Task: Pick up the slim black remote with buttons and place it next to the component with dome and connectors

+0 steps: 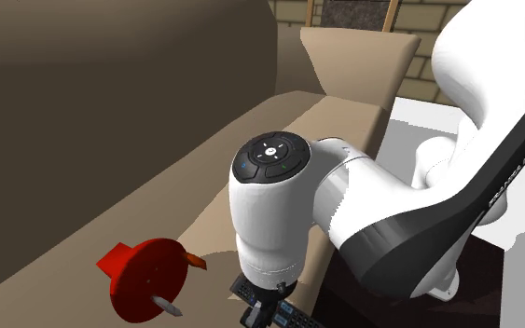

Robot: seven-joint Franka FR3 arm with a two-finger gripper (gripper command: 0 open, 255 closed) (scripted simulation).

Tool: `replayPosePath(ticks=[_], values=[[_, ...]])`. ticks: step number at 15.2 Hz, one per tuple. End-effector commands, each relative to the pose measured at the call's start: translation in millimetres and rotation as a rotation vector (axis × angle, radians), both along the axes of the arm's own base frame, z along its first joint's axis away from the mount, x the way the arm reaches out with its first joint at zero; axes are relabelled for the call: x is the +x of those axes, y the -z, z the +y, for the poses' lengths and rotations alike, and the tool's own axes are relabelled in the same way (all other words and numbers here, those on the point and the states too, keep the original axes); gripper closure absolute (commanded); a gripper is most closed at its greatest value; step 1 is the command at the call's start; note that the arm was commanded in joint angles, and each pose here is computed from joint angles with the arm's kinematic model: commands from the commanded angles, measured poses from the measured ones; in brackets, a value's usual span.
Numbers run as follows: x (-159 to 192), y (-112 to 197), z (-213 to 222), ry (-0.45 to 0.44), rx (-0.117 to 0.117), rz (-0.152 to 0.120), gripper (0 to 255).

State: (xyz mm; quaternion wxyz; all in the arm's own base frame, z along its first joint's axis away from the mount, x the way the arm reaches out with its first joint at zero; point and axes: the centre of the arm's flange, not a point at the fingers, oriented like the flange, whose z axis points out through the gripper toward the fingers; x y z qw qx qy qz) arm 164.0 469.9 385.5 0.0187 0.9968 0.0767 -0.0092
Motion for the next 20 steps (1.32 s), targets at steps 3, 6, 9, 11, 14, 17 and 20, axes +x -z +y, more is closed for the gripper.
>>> replayPosePath(ticks=[3, 6, 9, 11, 14, 17, 20], values=[[0.1, 1.5, 0.2, 0.0, 0.001, 0.0, 255], [0.1, 1.5, 0.2, 0.0, 0.001, 0.0, 0], [0.1, 1.5, 0.2, 0.0, 0.001, 0.0, 0], [0.1, 1.5, 0.2, 0.0, 0.001, 0.0, 0], [0.8, -38.0, 1.7, 0.0, 0.001, 0.0, 0], [0.9, -48.4, 2.1, 0.0, 0.001, 0.0, 0], [0.9, -48.4, 2.1, 0.0, 0.001, 0.0, 0]])
